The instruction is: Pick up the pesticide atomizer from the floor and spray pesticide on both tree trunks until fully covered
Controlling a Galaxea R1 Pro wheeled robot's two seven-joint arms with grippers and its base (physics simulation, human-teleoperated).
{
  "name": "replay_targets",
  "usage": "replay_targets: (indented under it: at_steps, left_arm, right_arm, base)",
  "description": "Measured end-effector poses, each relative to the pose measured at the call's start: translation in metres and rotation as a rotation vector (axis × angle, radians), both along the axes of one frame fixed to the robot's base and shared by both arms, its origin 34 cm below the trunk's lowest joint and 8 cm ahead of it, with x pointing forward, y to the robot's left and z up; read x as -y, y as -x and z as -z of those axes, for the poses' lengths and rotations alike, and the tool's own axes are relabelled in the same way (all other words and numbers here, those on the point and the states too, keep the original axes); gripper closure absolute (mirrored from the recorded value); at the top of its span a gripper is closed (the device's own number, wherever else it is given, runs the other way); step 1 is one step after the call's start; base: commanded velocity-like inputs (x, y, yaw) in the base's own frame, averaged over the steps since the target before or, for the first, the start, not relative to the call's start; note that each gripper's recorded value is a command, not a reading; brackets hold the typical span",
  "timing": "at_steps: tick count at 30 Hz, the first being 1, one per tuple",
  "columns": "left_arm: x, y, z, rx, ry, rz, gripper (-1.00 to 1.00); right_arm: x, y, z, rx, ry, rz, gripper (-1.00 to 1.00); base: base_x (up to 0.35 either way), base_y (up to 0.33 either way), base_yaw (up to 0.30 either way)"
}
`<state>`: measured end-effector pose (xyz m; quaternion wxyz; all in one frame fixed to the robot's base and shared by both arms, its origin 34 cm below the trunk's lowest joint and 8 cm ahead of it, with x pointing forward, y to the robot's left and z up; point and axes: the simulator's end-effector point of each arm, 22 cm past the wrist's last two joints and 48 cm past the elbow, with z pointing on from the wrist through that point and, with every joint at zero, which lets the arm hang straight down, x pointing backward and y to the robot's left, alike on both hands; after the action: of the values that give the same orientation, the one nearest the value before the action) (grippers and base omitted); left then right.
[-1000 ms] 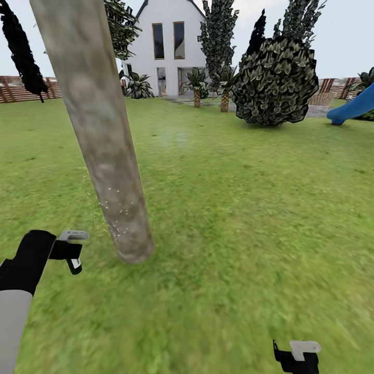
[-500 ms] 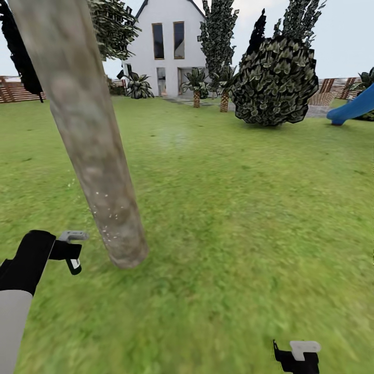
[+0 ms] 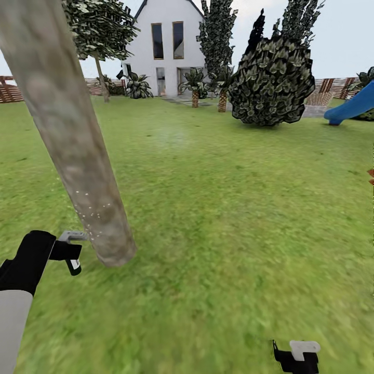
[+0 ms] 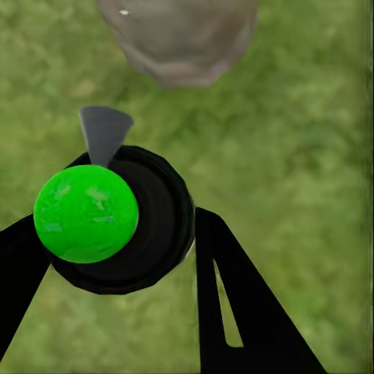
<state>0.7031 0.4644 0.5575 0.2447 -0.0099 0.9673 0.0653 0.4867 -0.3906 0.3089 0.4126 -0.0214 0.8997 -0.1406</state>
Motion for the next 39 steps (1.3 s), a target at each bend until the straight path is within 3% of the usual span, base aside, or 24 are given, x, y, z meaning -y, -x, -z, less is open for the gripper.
replay_targets:
  at_steps: [7,15,18,22,26,28,29,30,31,33,39]
  left_arm:
    - [-0.001,0.008,0.014,-0.034,0.011,-0.007,1.0]
    - [-0.004,0.033,0.051,-0.134,0.03,-0.029,1.0]
    - [-0.003,0.026,0.057,-0.1,0.016,0.006,1.0]
    - [-0.007,0.021,0.054,-0.071,0.005,0.011,1.0]
    - [0.003,0.02,0.069,-0.051,0.031,0.037,1.0]
    - [-0.003,0.023,0.081,-0.021,0.063,0.017,1.0]
    - [-0.012,0.024,0.084,-0.005,0.054,-0.001,1.0]
    - [-0.019,0.027,0.086,-0.006,0.038,-0.017,1.0]
    - [-0.034,0.033,0.091,-0.021,-0.019,-0.05,1.0]
    - [-0.041,0.037,0.095,-0.028,-0.045,-0.082,1.0]
    - [-0.015,0.03,0.101,-0.02,-0.014,-0.074,1.0]
  right_arm:
    - [0.0,0.0,0.0,0.0,0.0,0.0,-1.0]
    - [0.0,0.0,0.0,0.001,0.0,0.001,-1.0]
    - [0.0,0.0,0.0,0.001,0.001,0.0,-1.0]
    - [0.0,0.0,0.0,0.0,0.0,0.0,-1.0]
    - [-0.003,0.001,0.001,-0.003,-0.004,-0.005,-1.0]
    - [-0.004,0.001,0.001,-0.003,-0.005,-0.005,-1.0]
    - [-0.005,0.001,0.001,-0.003,-0.007,-0.006,-1.0]
    - [-0.005,0.001,0.001,-0.003,-0.007,-0.006,-1.0]
    - [-0.005,0.001,0.001,-0.003,-0.007,-0.006,-1.0]
    - [-0.005,0.0,0.001,-0.002,-0.006,-0.005,-1.0]
    - [-0.003,0.0,0.001,-0.001,-0.004,0.001,-1.0]
  base:
    - [0.0,-0.272,0.103]
    - [0.041,-0.272,0.258]
    - [0.115,-0.265,0.041]
    - [0.186,-0.231,0.003]
    - [0.233,-0.193,0.0]
    - [0.239,-0.188,0.0]
    - [0.241,-0.183,0.0]
    - [0.243,-0.179,0.0]
    - [0.243,-0.178,0.0]
    - [0.213,-0.16,0.0]
    - [0.036,-0.022,0.024]
